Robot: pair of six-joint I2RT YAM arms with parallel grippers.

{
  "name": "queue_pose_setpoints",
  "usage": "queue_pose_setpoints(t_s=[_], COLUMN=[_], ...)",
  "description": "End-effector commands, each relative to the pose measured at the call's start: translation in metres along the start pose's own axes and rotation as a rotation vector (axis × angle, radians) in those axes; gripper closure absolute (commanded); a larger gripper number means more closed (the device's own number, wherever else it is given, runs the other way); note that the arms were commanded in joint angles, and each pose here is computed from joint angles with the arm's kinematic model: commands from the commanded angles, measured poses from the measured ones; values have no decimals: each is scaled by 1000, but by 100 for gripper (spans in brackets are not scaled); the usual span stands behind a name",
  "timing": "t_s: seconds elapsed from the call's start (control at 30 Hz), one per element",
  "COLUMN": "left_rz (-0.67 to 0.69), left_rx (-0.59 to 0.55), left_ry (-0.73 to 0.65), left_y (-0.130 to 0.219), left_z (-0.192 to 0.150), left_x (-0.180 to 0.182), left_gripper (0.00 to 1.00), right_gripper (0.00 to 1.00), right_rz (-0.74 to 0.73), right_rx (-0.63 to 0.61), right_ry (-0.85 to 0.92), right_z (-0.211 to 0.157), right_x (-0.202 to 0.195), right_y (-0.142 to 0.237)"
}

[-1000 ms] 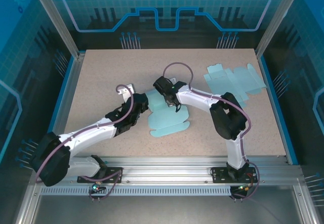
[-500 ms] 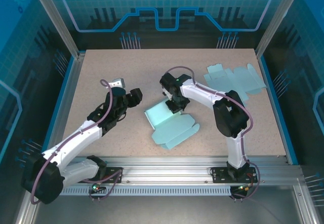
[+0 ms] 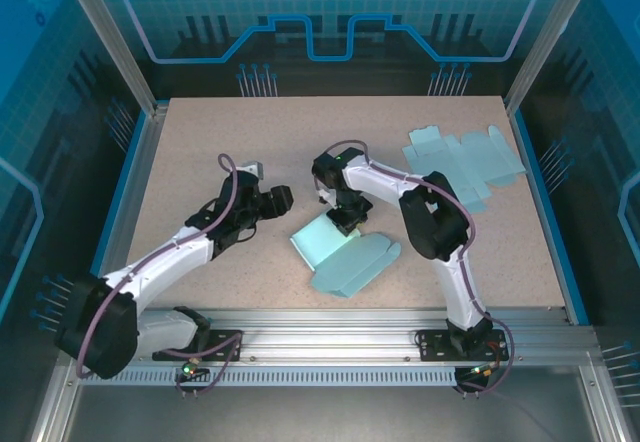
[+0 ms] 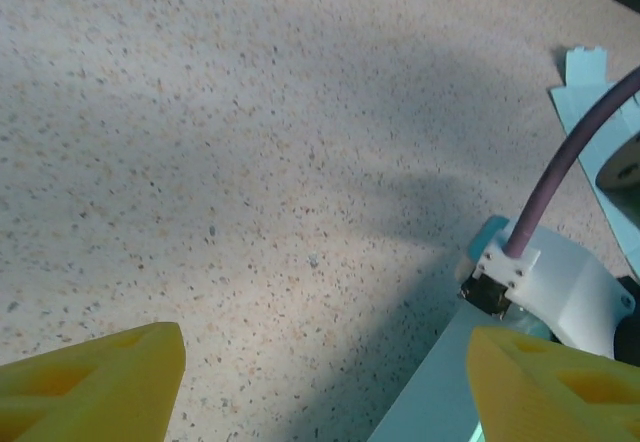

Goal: Fold the paper box

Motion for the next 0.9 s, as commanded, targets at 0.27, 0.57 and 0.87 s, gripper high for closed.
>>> queue_pose_setpoints(t_s=[0.27, 0.57, 0.87], left_rz=[-124, -247, -54], left_rx=[97, 188, 83], left_ry=[-99, -172, -213], left_y=[-21, -42, -22], left_z=[-10, -21, -4], left_x=[-6, -21, -11], left_gripper=[30, 40, 37], right_gripper=[56, 80, 81], right_rz=[13, 120, 77], right_rx=[-87, -93, -6], right_ry=[17, 4, 14], right_z=[19, 31, 32], right_x=[-2, -10, -14], right_y=[16, 17, 6])
Point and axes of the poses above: each hand's point on the last joint's axis, 136 mm out from that joint toward the fingers, its own y axis back along the fingers, its own x axis along the line the jaws close on, z = x × y, the point moved 10 cm from there along y, back along the fingers, and after that the axes turned 9 degrees about -y, right-handed, at the moved point
